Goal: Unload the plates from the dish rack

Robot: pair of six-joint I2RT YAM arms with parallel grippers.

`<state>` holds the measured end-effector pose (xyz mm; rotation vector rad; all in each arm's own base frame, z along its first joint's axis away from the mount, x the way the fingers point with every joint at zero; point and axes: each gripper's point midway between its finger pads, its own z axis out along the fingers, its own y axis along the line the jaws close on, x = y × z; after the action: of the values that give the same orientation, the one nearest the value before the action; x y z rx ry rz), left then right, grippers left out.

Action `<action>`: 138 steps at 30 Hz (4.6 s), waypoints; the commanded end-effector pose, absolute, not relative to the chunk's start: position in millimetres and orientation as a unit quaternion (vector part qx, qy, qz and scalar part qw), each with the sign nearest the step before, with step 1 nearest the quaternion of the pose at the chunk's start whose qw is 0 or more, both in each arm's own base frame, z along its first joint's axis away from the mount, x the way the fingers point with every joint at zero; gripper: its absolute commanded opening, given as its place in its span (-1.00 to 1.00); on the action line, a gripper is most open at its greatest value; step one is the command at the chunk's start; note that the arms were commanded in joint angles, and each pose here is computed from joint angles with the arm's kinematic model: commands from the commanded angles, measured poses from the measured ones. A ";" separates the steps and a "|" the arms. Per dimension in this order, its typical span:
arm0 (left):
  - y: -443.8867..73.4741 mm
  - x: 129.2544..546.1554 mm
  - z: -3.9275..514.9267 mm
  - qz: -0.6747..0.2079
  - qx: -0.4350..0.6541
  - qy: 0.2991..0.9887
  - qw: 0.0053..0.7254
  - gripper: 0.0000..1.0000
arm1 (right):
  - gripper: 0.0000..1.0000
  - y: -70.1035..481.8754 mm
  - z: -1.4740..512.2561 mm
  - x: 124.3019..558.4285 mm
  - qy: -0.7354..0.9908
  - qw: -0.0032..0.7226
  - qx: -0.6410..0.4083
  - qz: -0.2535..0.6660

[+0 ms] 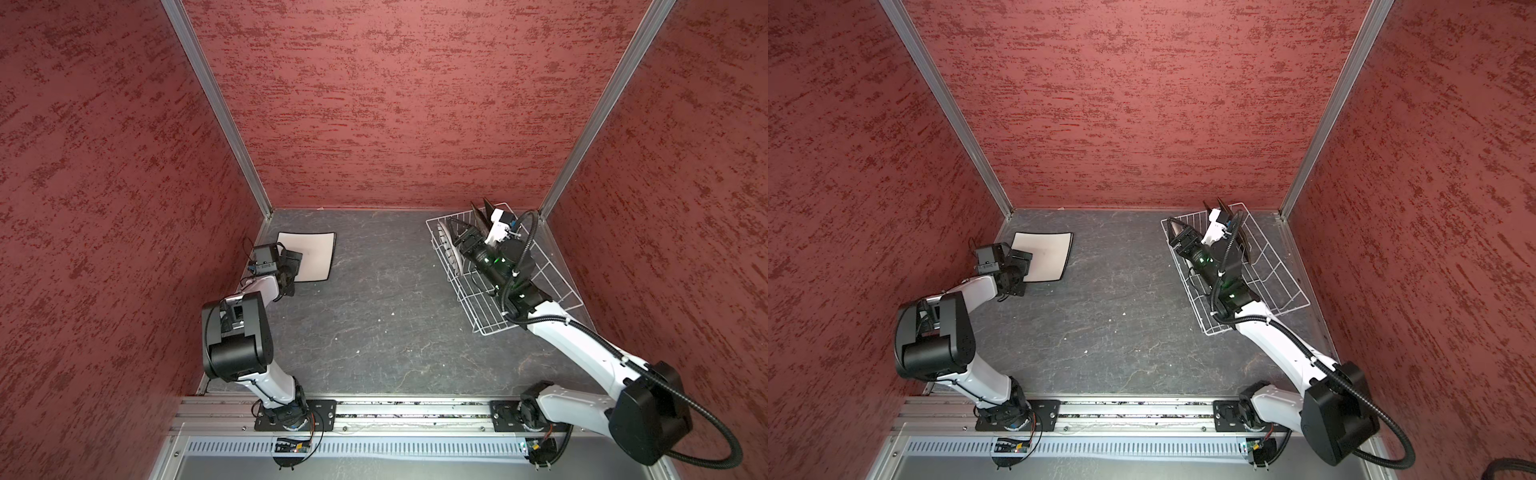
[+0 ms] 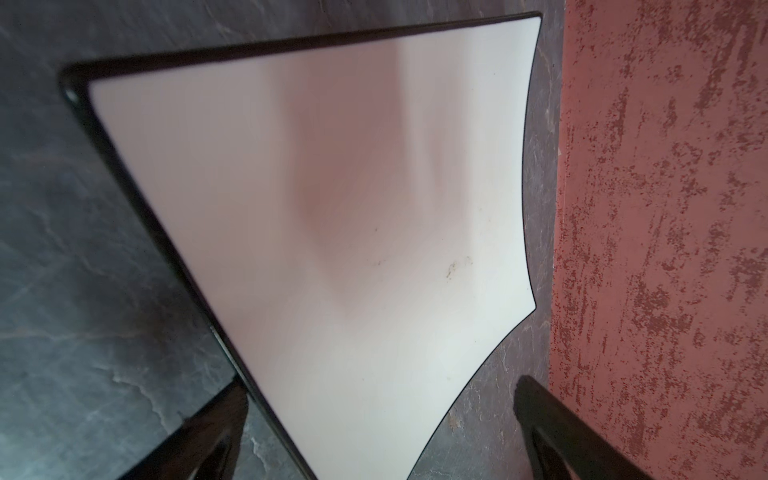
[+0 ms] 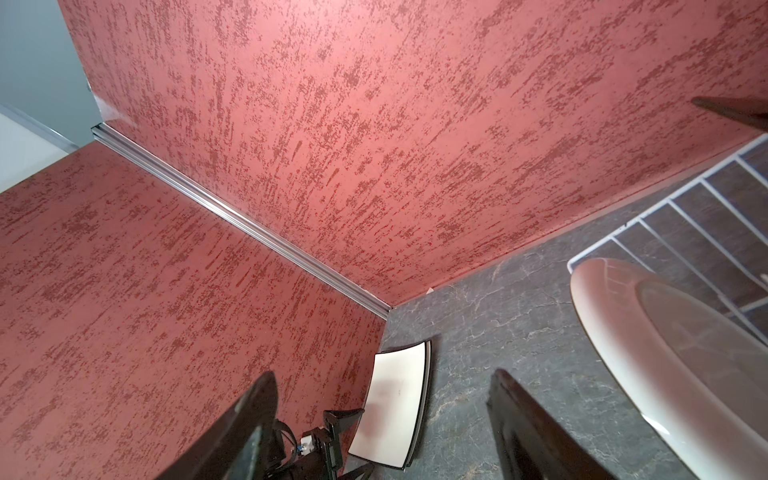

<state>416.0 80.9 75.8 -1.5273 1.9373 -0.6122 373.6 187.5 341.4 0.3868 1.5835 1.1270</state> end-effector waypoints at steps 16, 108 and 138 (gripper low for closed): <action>82.0 420.1 89.9 -0.235 -0.549 0.738 0.314 0.99 | 0.62 168.9 345.7 361.6 0.658 0.566 0.177 0.464; -187.8 315.6 244.2 -0.316 -0.043 0.822 0.471 0.99 | 0.57 42.2 220.5 442.6 0.896 0.361 -0.086 -0.242; -196.8 301.9 262.2 -0.367 -0.029 0.805 0.465 0.99 | 0.11 30.6 190.9 448.9 0.903 0.350 -0.067 -0.240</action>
<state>300.6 -191.2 252.2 -0.0918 1.9982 -0.8699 448.7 37.4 186.1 -0.2009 2.3630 -0.5992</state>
